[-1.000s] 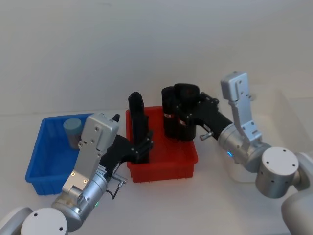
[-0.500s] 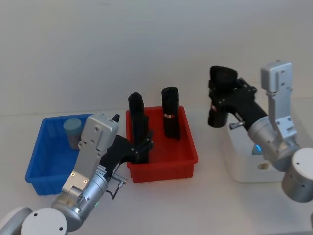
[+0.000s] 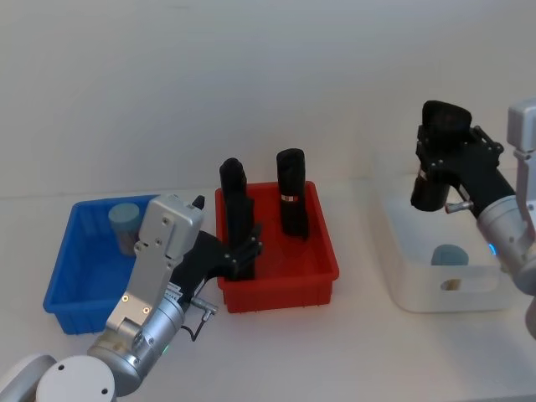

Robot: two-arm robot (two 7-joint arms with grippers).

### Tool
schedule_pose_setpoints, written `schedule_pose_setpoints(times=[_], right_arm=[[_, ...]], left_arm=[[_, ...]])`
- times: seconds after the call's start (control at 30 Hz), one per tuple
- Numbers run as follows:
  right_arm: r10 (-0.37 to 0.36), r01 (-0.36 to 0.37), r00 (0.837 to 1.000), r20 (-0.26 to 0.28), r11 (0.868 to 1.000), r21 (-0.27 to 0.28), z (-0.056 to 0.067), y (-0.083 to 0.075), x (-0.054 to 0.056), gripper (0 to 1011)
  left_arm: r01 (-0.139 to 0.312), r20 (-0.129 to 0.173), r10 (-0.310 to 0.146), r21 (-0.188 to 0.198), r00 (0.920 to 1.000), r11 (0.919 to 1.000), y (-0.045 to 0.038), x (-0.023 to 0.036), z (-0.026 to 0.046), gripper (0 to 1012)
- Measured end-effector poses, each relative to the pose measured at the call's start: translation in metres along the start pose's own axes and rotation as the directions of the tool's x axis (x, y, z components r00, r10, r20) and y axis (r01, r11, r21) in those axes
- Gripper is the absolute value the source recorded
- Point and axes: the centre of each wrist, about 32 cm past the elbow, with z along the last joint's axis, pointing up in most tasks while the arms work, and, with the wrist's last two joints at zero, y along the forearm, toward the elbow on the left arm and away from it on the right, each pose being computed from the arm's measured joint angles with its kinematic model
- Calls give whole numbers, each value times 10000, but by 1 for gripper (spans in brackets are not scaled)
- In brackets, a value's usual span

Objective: Pick the cotton swabs from the blue box and place them into the white box.

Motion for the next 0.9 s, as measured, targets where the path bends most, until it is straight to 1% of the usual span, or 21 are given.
schedule_pose_setpoints(times=[0.13,0.3,0.37,0.47,0.5,0.53,0.6,0.67,0.73,0.77,0.83,0.87,0.9], right_arm=[[-140,140,9999,32,9999,-64,-7,-10,34,498],[-293,294,9996,58,9993,-236,-51,-15,76,499],[-337,338,9994,64,9990,-284,-66,-15,90,516],[-379,381,9993,72,9987,-342,-83,-11,107,618],[-388,391,9992,72,9986,-349,-86,-10,111,636],[-401,404,9992,74,9985,-374,-96,-10,116,692],[-411,413,9991,75,9984,-381,-102,-8,121,723],[-418,421,9991,76,9984,-386,-107,-7,126,802],[-432,435,9990,76,9983,-397,-116,-8,134,837],[-435,437,9990,74,9983,-396,-120,-8,137,891],[-438,440,9990,74,9983,-393,-122,-8,140,923],[-446,449,9990,73,9982,-387,-124,-9,144,970],[-452,454,9990,73,9982,-383,-125,-9,146,981]], left_arm=[[0,0,0,0,10000,10000,0,0,0,1004],[0,0,0,0,10000,10000,0,0,0,1004],[0,0,0,1,10000,10000,0,0,0,1004],[0,0,0,0,10000,10000,0,0,0,1004],[0,0,0,0,10000,10000,0,0,0,1004],[-1,0,1,1,10000,10000,0,0,0,1004],[-1,0,1,0,10000,10000,0,0,0,1004],[0,0,0,0,10000,10000,0,0,0,1004],[0,0,0,0,10000,10000,0,0,0,1004],[0,0,0,1,10000,10000,0,0,0,1004],[0,0,0,1,10000,10000,0,0,0,1004],[-1,0,1,0,10000,10000,0,0,0,1004],[0,0,0,0,10000,10000,0,0,0,1004]])
